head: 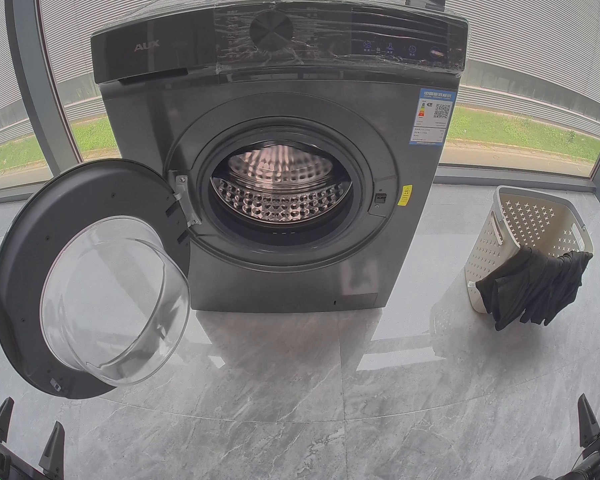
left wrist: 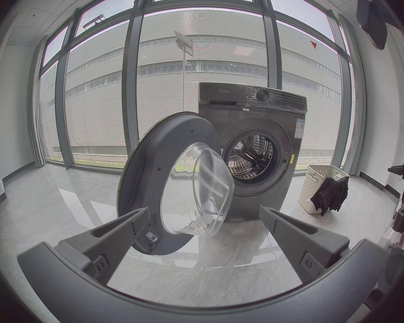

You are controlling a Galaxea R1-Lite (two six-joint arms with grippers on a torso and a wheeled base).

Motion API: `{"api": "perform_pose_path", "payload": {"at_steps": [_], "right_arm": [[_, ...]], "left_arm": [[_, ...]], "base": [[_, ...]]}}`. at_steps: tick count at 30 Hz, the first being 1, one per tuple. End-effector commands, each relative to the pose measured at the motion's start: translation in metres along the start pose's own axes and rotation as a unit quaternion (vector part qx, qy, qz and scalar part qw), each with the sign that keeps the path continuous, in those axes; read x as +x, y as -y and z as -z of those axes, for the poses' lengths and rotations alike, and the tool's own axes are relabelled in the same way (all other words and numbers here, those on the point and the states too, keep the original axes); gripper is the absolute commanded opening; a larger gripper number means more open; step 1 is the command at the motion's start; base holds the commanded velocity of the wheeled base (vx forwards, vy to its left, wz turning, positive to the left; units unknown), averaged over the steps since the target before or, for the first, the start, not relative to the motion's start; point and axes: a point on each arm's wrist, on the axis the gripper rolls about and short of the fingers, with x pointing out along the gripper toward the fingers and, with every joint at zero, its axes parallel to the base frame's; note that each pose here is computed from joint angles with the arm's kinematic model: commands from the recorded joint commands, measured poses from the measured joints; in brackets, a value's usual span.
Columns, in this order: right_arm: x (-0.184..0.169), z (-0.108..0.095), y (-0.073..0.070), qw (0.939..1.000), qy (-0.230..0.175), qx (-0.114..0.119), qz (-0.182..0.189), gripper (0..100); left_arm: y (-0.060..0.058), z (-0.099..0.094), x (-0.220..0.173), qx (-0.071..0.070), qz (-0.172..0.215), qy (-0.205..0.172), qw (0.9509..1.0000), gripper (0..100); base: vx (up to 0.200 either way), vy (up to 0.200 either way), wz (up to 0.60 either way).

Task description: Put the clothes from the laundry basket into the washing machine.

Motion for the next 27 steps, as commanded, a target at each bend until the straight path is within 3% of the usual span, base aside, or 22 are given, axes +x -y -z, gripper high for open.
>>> {"api": "perform_pose_path", "payload": {"at_steps": [1,13,27], "right_arm": [[-0.0013,0.0001,-0.0008,0.9998,0.006,-0.004,-0.02,100],[-0.0017,0.0001,-0.001,0.9996,0.003,-0.015,-0.024,100],[0.0001,0.0042,-0.0013,0.9995,0.003,-0.01,-0.029,100]], "left_arm": [[-0.0002,0.005,-0.0001,0.0,0.0,0.0,1.0,100],[-0.0002,0.0049,-0.0001,0.0,0.0,0.0,1.0,100],[-0.0002,0.0049,-0.0001,0.0,0.0,0.0,1.0,100]], "base": [[0.0,0.0,0.0],[0.0,0.0,0.0],[0.0,-0.2,0.0]]}}
